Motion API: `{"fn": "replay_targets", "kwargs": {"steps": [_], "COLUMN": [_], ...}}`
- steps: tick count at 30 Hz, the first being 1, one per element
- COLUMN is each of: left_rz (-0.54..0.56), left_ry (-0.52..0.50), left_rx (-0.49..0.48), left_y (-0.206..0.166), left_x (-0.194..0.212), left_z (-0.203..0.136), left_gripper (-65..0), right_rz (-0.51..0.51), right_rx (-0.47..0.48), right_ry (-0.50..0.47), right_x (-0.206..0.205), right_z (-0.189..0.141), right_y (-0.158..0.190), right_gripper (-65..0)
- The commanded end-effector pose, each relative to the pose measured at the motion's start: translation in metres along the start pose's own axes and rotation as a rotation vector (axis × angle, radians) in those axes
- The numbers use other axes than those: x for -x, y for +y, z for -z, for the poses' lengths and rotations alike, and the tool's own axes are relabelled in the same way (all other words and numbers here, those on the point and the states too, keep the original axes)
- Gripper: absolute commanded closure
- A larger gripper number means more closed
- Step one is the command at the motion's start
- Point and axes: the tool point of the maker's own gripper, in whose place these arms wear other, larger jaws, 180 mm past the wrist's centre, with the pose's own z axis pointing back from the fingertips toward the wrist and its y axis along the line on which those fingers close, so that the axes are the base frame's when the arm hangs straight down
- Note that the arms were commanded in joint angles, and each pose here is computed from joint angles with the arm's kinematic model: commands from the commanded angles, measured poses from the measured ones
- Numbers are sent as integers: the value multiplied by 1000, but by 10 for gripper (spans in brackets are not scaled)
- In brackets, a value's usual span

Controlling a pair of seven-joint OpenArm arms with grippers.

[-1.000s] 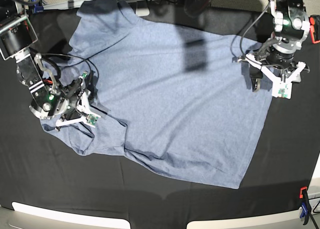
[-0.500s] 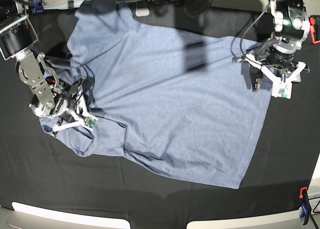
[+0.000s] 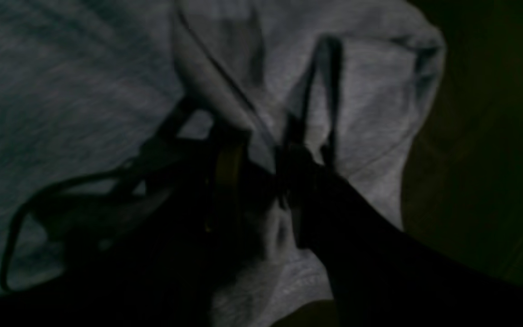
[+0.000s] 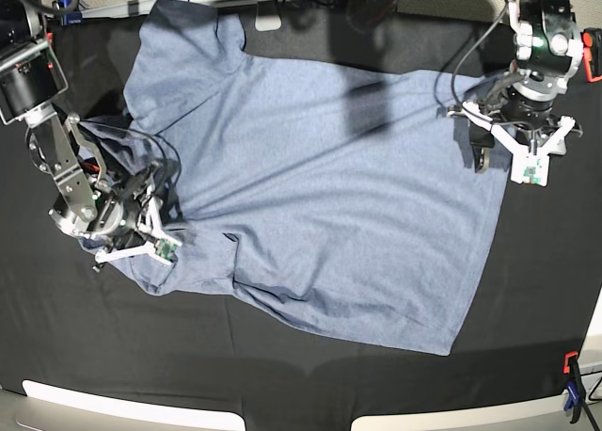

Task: Layout the t-shirt on the table in an organized manner, then fold the t-shirt properly
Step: 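Grasp the bunched sleeve fabric with the right gripper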

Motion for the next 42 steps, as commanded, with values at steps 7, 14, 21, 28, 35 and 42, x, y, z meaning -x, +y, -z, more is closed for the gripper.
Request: {"fn": "replay_targets", "kwargs": {"steps": [7, 14, 21, 28, 35, 42], "left_rz": [7, 7, 8, 8, 8, 8], "left_ry": [-46, -46, -46, -46, -46, -46], "left_rx": [-10, -10, -10, -10, -10, -10], "left_y": [3, 3, 3, 3, 3, 3], "left_x": [-13, -13, -13, -13, -13, -13], "left_z": [-2, -2, -2, -2, -2, -2], "left_gripper": [-345, -345, -345, -345, -345, -345], "right_rz": [44, 95, 125, 115, 147, 274], "right_rx": [58, 65, 46, 21, 10, -48], "right_ry": [-45, -73, -2, 1, 9, -117], "right_x": [-10, -20, 4, 4, 17, -11], "right_z": [-9, -14, -5, -5, 3, -3], "right_y": [-25, -36, -32, -27, -26, -30], "right_gripper": [-170, -170, -170, -170, -227, -241]}}
